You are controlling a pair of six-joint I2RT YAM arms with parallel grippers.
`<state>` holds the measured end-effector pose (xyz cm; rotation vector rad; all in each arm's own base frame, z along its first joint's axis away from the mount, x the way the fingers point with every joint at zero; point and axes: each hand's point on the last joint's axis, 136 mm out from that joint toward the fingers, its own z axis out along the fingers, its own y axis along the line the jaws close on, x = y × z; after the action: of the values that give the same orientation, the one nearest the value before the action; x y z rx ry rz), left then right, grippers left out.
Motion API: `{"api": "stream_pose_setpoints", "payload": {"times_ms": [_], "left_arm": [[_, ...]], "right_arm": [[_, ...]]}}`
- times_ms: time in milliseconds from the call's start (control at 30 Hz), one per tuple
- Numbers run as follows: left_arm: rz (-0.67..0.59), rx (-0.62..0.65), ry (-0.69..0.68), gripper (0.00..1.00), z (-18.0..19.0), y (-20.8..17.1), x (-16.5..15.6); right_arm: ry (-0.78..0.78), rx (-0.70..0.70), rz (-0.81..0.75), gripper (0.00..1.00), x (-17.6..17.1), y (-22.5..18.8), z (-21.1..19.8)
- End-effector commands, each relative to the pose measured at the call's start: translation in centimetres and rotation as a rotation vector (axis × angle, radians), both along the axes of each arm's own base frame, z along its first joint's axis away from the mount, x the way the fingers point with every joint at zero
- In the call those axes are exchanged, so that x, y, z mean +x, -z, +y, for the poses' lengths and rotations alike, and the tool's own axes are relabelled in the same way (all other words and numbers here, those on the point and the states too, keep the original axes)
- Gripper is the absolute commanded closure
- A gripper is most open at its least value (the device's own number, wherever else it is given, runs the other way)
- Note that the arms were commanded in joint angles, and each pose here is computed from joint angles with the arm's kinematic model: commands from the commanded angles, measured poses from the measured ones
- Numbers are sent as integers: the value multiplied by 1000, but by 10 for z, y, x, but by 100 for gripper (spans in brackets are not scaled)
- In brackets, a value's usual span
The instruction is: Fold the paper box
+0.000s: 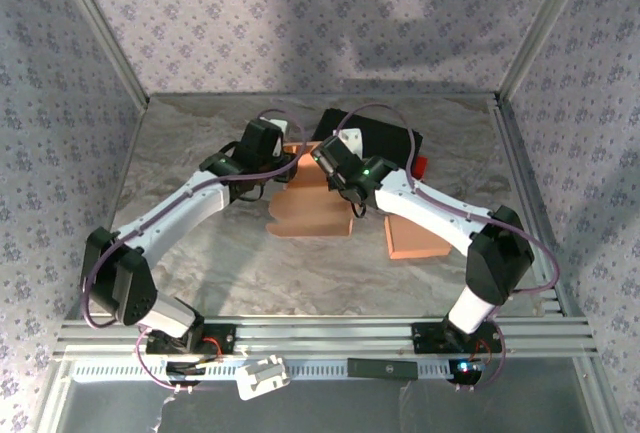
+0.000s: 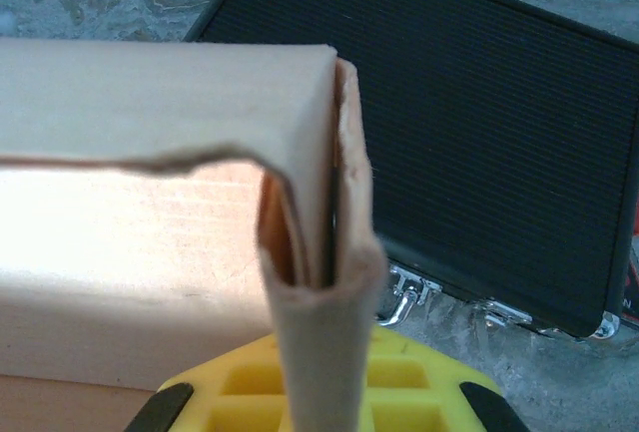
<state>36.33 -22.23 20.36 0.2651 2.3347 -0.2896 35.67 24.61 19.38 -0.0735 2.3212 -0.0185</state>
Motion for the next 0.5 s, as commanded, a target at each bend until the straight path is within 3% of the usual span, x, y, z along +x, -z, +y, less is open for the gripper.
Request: {"api": "stream_pose_setpoints", "payload": {"times_ms": [0, 267, 300, 400, 467], "left_arm": [[-56, 3, -8, 65, -2, -15, 13], [-86, 59, -55, 88, 3, -10, 19], [-89, 61, -59, 88, 3, -9, 19], [-110, 45, -68, 64, 4, -13, 17], [-128, 33, -71, 58, 5, -20, 16]], "right_arm": [[18, 48, -11, 100, -2, -15, -4], [5, 58, 3, 100, -3, -12, -1], [6, 57, 5, 100, -3, -11, -2], [12, 56, 7, 100, -3, -9, -3], [12, 56, 8, 100, -3, -9, -4]]}}
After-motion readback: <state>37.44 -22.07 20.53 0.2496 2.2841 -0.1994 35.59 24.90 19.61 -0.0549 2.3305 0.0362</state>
